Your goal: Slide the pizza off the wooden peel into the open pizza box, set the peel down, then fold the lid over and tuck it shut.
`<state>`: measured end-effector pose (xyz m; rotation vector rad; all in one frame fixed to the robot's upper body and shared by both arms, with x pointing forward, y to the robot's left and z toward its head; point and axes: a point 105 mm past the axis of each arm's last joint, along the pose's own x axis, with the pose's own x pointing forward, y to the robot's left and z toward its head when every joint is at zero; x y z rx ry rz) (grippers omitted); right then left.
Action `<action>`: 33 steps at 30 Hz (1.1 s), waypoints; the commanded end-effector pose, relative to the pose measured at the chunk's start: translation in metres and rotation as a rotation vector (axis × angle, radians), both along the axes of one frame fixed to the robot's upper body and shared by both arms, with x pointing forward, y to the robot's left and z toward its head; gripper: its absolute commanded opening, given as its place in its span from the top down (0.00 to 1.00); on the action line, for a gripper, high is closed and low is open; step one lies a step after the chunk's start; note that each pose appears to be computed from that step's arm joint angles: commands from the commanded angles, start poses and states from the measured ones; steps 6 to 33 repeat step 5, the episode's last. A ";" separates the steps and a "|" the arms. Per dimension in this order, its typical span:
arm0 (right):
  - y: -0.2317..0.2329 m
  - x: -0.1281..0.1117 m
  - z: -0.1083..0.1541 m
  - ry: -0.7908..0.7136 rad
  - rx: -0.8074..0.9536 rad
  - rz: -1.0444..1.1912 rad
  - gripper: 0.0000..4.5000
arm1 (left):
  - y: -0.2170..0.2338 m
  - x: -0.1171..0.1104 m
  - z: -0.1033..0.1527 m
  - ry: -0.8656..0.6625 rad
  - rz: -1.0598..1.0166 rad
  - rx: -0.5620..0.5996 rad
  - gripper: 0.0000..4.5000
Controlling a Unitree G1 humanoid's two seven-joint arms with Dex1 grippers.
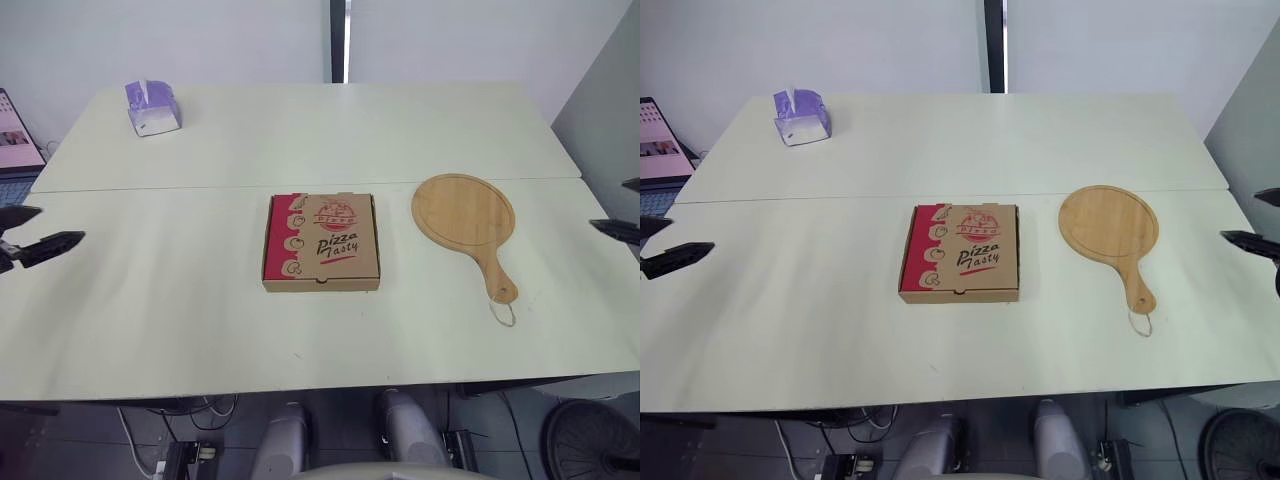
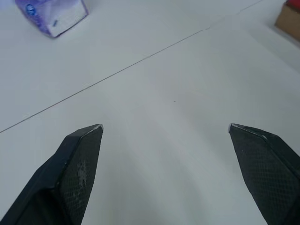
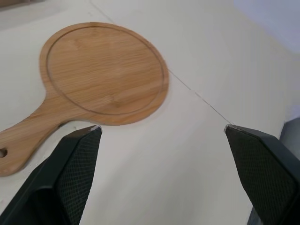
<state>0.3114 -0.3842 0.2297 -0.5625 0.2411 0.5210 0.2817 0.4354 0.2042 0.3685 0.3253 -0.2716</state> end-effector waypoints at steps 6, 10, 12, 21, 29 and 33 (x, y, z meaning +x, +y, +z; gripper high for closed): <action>-0.011 0.004 0.012 -0.055 -0.041 -0.035 0.00 | 0.013 -0.006 0.014 -0.034 0.055 0.060 0.01; -0.011 0.004 0.012 -0.055 -0.041 -0.035 0.00 | 0.013 -0.006 0.014 -0.034 0.055 0.060 0.01; -0.011 0.004 0.012 -0.055 -0.041 -0.035 0.00 | 0.013 -0.006 0.014 -0.034 0.055 0.060 0.01; -0.011 0.004 0.012 -0.055 -0.041 -0.035 0.00 | 0.013 -0.006 0.014 -0.034 0.055 0.060 0.01; -0.011 0.004 0.012 -0.055 -0.041 -0.035 0.00 | 0.013 -0.006 0.014 -0.034 0.055 0.060 0.01; -0.011 0.004 0.012 -0.055 -0.041 -0.035 0.00 | 0.013 -0.006 0.014 -0.034 0.055 0.060 0.01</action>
